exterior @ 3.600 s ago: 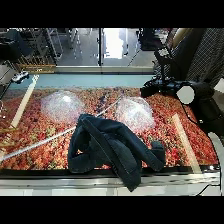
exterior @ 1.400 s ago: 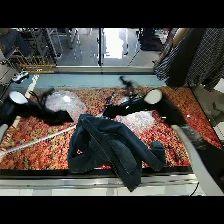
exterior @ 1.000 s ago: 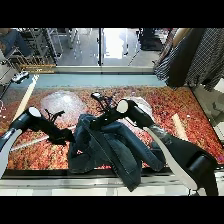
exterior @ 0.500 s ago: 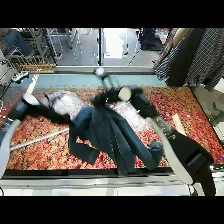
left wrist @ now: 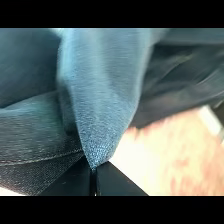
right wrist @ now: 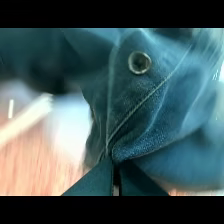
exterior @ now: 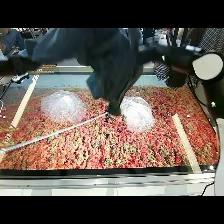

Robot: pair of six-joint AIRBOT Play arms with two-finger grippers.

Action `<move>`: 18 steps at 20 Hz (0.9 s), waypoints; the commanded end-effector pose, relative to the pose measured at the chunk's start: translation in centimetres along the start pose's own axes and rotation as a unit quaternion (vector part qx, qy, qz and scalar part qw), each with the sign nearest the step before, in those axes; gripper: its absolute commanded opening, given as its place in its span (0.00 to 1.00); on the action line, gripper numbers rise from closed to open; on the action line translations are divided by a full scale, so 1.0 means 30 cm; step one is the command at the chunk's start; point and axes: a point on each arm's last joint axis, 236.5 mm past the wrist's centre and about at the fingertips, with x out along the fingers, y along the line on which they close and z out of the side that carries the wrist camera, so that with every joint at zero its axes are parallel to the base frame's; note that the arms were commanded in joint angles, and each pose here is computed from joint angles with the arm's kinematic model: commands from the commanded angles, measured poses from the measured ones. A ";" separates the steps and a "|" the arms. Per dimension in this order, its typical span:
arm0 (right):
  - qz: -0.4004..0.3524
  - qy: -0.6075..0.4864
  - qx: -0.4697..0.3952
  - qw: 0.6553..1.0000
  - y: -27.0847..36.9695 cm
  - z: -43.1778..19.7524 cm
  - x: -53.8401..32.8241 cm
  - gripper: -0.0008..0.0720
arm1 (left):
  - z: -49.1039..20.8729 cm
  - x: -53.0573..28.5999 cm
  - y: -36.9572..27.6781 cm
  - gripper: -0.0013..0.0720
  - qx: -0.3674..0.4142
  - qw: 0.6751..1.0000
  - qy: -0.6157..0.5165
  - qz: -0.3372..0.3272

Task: Fold the clothes and pants, and hang the long-sleeved shirts on hangers.

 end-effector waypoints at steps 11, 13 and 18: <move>0.006 0.255 0.260 0.931 0.008 -0.846 -0.041 0.85 | -0.708 0.193 0.219 0.74 -0.137 0.973 0.184 0.036; 0.024 0.271 0.264 0.925 0.053 -0.882 0.014 0.91 | -0.618 0.297 0.115 0.74 -0.096 0.983 0.156 0.004; 0.031 0.384 0.240 0.891 0.148 -1.142 0.143 0.88 | -0.904 0.577 0.069 0.89 -0.055 0.953 0.298 0.000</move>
